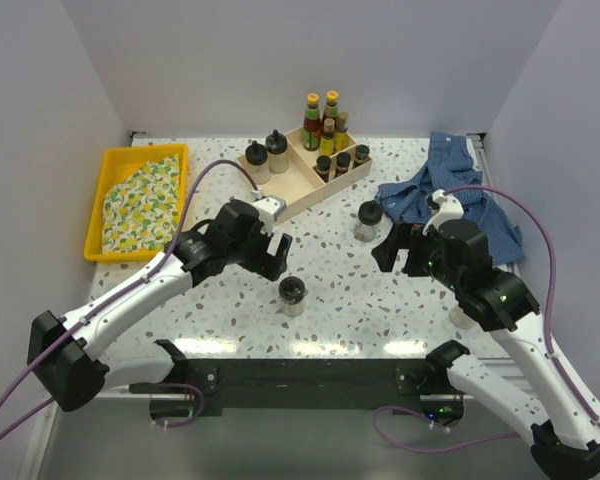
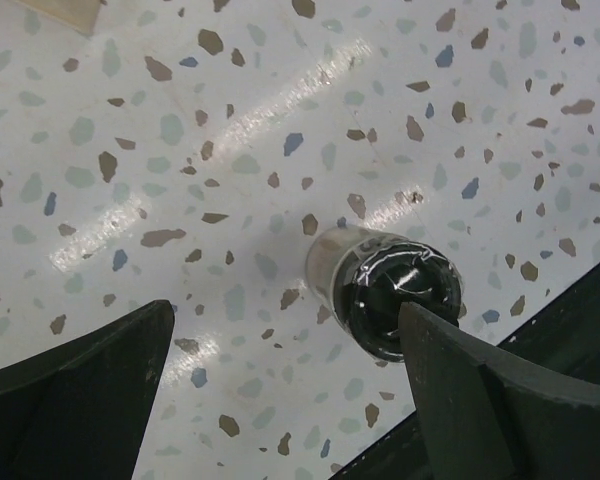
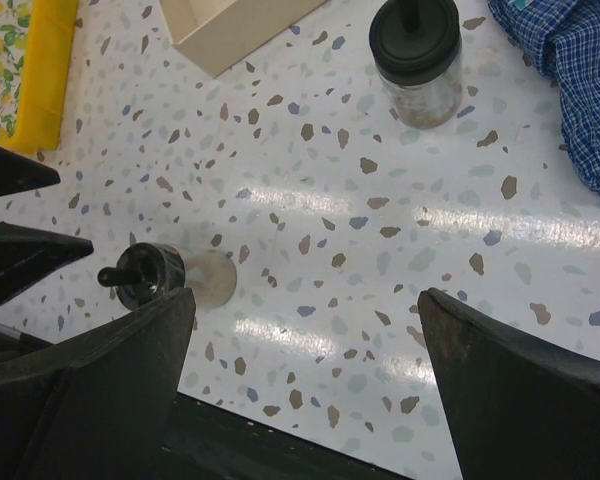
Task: Organize the condiment bottles
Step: Pick up the bottle from the center of the board.
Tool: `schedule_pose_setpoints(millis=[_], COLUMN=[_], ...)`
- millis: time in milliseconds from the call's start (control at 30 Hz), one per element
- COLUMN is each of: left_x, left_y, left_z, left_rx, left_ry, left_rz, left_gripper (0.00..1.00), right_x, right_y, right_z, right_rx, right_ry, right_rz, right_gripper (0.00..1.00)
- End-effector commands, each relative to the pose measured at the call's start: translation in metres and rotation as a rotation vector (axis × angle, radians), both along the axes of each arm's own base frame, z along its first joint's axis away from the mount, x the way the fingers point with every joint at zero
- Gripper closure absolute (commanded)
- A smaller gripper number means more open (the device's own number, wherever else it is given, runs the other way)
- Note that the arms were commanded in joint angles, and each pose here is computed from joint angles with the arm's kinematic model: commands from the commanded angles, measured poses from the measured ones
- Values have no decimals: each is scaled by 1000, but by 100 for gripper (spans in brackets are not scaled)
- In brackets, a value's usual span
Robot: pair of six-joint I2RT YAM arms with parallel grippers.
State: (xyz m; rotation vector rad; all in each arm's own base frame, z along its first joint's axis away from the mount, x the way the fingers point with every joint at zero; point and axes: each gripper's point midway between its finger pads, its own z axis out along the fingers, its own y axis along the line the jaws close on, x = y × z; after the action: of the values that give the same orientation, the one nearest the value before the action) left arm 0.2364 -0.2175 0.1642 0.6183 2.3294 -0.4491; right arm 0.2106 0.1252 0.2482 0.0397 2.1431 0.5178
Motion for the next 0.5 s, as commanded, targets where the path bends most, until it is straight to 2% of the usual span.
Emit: schedule_pose_setpoints(millis=[0,300,467], left_x=[-24,-42,-26], left_y=[-16,-41,-37], left_z=[-12,-22,-13], left_rx=[11,66,96], left_ry=[38,34,-20], left_rz=[-116,-197,-106], left_gripper=[0,0,0], right_x=[2,-2,-3], right_y=[-2,-7,-9], right_z=[5,5,9], right_rx=[-13,-16,-16], right_ry=[-24,-32,-39], right_rz=[2,-14,-13], right_gripper=[1,1,1])
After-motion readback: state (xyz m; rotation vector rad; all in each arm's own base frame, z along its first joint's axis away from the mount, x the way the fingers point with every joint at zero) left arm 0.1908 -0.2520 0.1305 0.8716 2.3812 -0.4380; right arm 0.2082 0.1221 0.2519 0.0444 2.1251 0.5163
